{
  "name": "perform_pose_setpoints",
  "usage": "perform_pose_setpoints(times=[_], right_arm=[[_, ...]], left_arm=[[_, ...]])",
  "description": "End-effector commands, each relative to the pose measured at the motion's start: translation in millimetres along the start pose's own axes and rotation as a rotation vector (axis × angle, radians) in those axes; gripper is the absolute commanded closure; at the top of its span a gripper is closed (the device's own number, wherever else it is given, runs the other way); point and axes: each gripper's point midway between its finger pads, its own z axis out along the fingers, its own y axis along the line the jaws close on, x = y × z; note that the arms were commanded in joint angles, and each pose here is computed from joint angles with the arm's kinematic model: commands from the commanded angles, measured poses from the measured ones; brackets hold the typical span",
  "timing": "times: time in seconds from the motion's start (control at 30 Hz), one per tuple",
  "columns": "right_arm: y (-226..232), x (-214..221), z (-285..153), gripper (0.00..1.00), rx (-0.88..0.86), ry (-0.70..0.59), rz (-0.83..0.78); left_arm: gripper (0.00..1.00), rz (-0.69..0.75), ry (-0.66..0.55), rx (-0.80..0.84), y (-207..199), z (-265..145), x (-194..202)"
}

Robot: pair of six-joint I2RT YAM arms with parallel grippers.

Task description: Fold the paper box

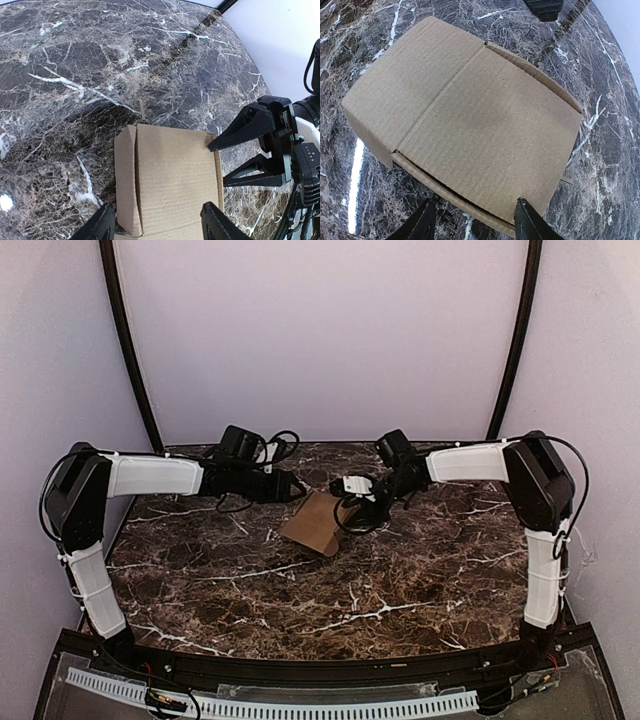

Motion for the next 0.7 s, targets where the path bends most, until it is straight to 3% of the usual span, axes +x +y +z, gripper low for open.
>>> perform_pose_setpoints(times=[0.0, 0.17, 0.3, 0.43, 0.53, 0.67], right_arm=[[16.4, 12.1, 2.7, 0.47, -0.081, 0.007, 0.135], [25.2, -26.3, -37.8, 0.41, -0.01, -0.035, 0.091], [35.7, -75.8, -61.3, 0.37, 0.165, -0.019, 0.024], [63.8, -113.7, -38.8, 0.36, 0.331, 0.072, -0.087], [64.8, -123.3, -20.6, 0.34, 0.439, 0.136, -0.075], [76.6, -136.4, 11.5, 0.32, 0.457, 0.184, -0.098]], left_arm=[[0.4, -0.037, -0.014, 0.029, 2.9, 5.5, -1.7], [0.4, -0.047, -0.04, 0.058, 0.6, 8.6, -6.5], [0.4, -0.07, -0.054, 0.023, 11.4, 13.7, -3.0], [0.4, -0.117, -0.095, 0.044, 14.7, 17.0, -5.5], [0.4, -0.106, -0.081, 0.045, 16.8, 24.8, -7.5], [0.4, -0.112, -0.064, 0.054, 20.3, 35.3, -1.7]])
